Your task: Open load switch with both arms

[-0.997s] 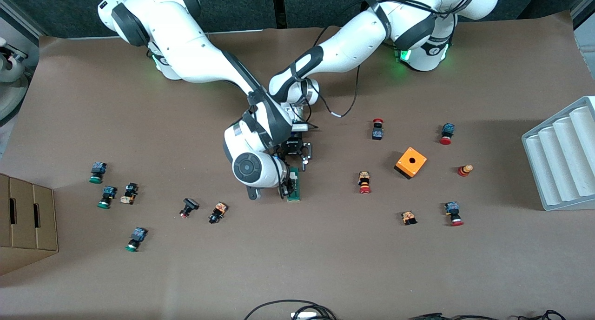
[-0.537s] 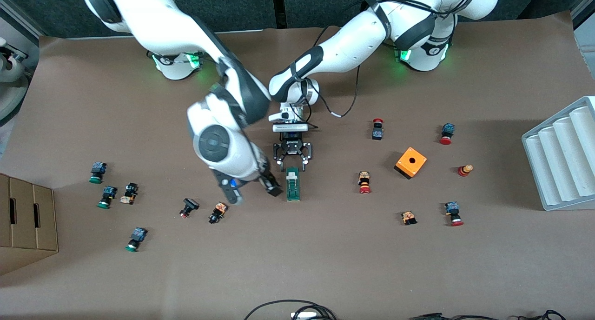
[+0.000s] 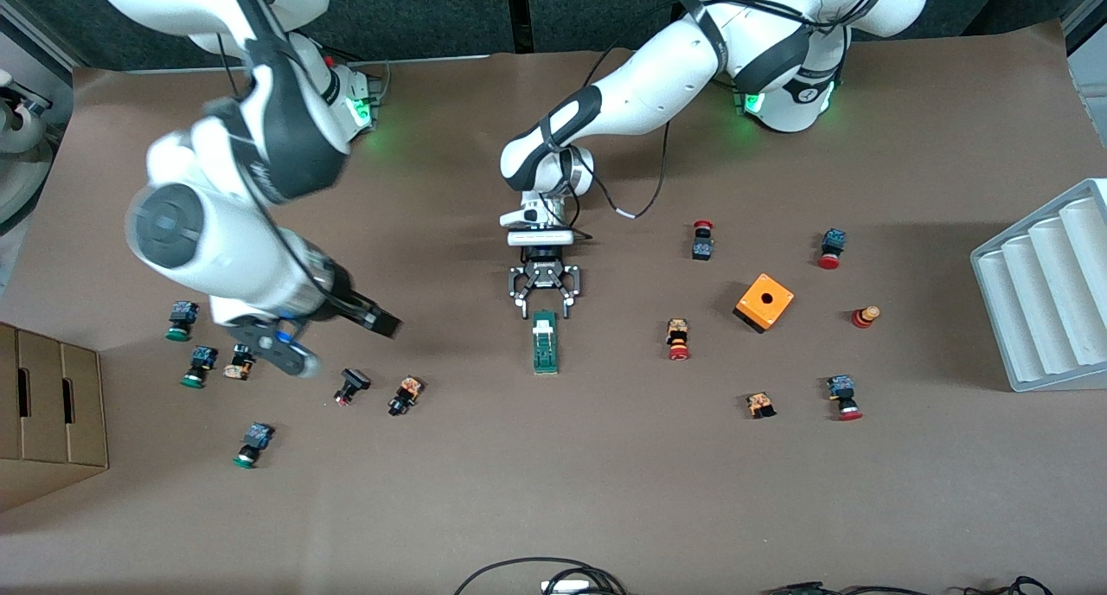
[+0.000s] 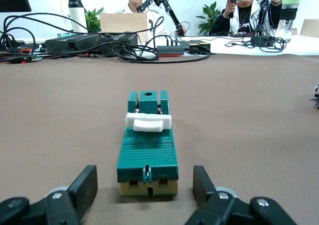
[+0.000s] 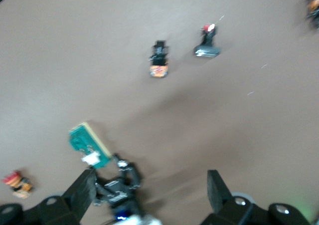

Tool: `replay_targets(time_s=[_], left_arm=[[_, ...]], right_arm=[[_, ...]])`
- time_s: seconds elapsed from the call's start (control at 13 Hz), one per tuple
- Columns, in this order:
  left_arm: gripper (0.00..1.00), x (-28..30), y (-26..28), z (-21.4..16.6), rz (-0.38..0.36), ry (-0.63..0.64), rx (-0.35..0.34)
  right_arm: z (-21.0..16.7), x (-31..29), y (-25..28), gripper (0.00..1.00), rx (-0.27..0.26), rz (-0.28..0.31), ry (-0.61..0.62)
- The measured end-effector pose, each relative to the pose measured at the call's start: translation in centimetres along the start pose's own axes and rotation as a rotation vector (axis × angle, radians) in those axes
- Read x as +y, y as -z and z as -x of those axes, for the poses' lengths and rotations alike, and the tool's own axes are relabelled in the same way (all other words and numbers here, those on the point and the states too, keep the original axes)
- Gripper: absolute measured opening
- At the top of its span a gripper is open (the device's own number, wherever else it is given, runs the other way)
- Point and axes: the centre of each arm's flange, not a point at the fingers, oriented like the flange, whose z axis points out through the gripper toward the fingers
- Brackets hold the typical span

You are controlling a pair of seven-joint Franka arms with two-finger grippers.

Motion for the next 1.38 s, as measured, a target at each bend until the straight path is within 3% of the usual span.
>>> replay_targets(time_s=[0.15,0.61,0.84,1.15,1.38], left_arm=[[1.00,-0.2,-0.3,0.0,-0.004,-0.002,0.003],[1.00,0.0,-0.5,-0.4,-0.030,0.006,-0.010],[1.00,0.9,-0.5,-2.1,-0.108,-0.059,-0.067],[1.00,2.9,0.5,-5.8,-0.172,-0.154,-0.167],[1.00,3.7,0.8,-8.7,-0.210,-0.232,-0.246]], right_arm=[[-1.2,5.0,2.9,1.00,-0.002,0.019,0.120],[-7.0,20.7,9.1,1.00,0.049,-0.012,0.517],[-7.2,22.2,9.2,1.00,0.049,-0.009,0.561],[-7.3,22.5,9.0,1.00,0.054,0.045,0.570],[-7.3,22.5,9.1,1.00,0.056,0.050,0.570]])
